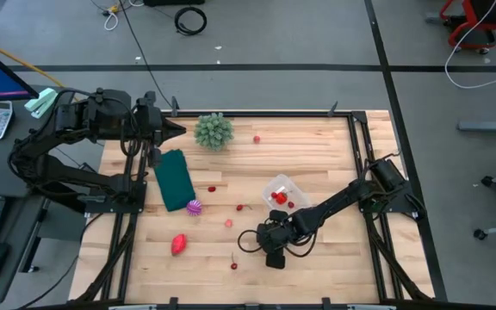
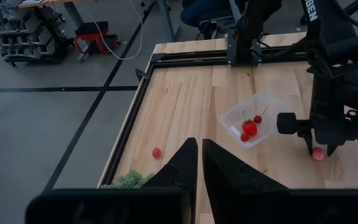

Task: Pick and placing Produce into tupperware
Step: Put the bottom peach into the container

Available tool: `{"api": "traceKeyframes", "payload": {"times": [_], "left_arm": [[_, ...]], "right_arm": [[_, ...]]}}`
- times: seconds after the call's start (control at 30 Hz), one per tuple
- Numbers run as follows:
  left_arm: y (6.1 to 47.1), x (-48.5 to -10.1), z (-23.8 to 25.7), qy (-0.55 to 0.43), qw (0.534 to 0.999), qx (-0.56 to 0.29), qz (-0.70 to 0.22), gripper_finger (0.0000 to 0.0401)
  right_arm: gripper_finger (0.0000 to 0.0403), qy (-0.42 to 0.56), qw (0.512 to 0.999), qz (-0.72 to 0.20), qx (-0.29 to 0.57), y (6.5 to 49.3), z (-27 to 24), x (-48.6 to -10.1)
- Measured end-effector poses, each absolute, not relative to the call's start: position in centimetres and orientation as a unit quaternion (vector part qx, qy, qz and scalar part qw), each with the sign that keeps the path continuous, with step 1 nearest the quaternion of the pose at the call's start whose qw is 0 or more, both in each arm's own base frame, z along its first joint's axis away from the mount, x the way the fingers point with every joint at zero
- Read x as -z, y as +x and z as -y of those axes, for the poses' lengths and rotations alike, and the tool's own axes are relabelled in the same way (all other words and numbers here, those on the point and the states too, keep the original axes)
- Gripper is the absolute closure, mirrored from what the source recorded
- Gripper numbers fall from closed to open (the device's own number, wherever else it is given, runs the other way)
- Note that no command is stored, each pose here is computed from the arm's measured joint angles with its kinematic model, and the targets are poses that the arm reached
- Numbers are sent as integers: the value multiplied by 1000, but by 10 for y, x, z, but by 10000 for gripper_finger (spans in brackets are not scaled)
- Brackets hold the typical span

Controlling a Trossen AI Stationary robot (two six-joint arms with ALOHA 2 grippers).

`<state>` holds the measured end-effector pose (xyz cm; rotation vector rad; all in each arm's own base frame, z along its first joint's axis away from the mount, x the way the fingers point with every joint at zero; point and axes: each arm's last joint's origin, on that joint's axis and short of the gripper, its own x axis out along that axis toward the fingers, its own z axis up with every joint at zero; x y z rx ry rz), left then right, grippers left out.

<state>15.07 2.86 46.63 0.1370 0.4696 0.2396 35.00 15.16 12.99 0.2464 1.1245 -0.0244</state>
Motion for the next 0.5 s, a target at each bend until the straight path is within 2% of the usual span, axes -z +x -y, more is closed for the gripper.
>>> {"api": "traceKeyframes", "payload": {"times": [0.5], "left_arm": [[151, -466, -29, 68, 963, -118, -232, 365]], "right_arm": [[311, 118, 841, -527, 14, 350, -150, -133]]}}
